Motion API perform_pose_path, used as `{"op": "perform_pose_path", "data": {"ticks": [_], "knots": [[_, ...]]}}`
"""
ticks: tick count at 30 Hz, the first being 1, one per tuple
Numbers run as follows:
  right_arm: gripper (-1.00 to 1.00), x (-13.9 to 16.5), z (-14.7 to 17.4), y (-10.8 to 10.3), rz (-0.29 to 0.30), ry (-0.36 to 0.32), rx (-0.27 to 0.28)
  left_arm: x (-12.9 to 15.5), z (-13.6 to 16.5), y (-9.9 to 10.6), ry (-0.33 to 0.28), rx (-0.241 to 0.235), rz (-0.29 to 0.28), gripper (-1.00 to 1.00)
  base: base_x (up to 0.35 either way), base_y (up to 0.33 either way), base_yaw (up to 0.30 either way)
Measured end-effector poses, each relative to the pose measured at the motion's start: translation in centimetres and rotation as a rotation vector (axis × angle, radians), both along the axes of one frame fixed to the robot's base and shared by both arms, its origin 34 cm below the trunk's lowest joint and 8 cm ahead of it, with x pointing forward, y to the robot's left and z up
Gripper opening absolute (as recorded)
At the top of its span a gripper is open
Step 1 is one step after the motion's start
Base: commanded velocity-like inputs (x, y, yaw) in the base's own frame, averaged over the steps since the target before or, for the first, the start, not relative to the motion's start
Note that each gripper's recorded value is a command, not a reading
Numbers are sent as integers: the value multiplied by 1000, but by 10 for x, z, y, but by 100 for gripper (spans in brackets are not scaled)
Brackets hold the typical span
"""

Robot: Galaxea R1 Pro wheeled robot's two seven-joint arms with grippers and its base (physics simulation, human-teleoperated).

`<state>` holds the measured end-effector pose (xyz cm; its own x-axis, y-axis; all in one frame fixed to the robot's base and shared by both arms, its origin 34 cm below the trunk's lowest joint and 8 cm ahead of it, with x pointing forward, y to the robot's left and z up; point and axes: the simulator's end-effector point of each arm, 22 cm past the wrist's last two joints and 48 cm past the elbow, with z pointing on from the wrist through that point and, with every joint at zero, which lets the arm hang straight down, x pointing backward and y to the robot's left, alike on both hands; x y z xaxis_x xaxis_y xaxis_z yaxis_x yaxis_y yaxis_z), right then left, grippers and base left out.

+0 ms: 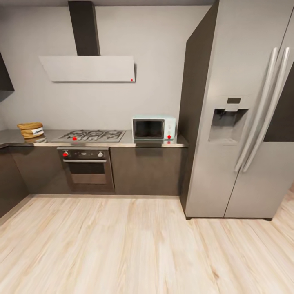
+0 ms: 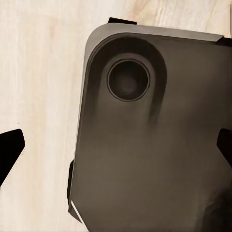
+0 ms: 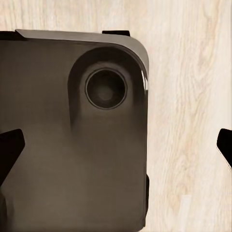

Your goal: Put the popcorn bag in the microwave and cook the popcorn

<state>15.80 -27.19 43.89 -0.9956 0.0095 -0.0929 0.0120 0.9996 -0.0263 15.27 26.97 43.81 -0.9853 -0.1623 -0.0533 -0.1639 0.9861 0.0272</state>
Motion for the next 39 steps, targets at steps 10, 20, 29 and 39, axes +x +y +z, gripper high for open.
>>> {"op": "perform_pose_path", "data": {"ticks": [10, 20, 29, 39], "knots": [[100, 0, 0, 0, 0, 0, 0, 0, 0, 0, 0, 0, 0, 100, 321, 0, 0], [100, 0, 0, 0, 1, -1, 0, 0, 0, 0, 0, 0, 1, 100, 321, 0, 0], [100, 0, 0, 0, 2, 0, 0, 0, 0, 0, 0, 0, 1, 100, 321, 0, 0], [100, 0, 0, 0, 1, -1, 0, 0, 0, 0, -1, 0, 1, 100, 321, 0, 0]]}}
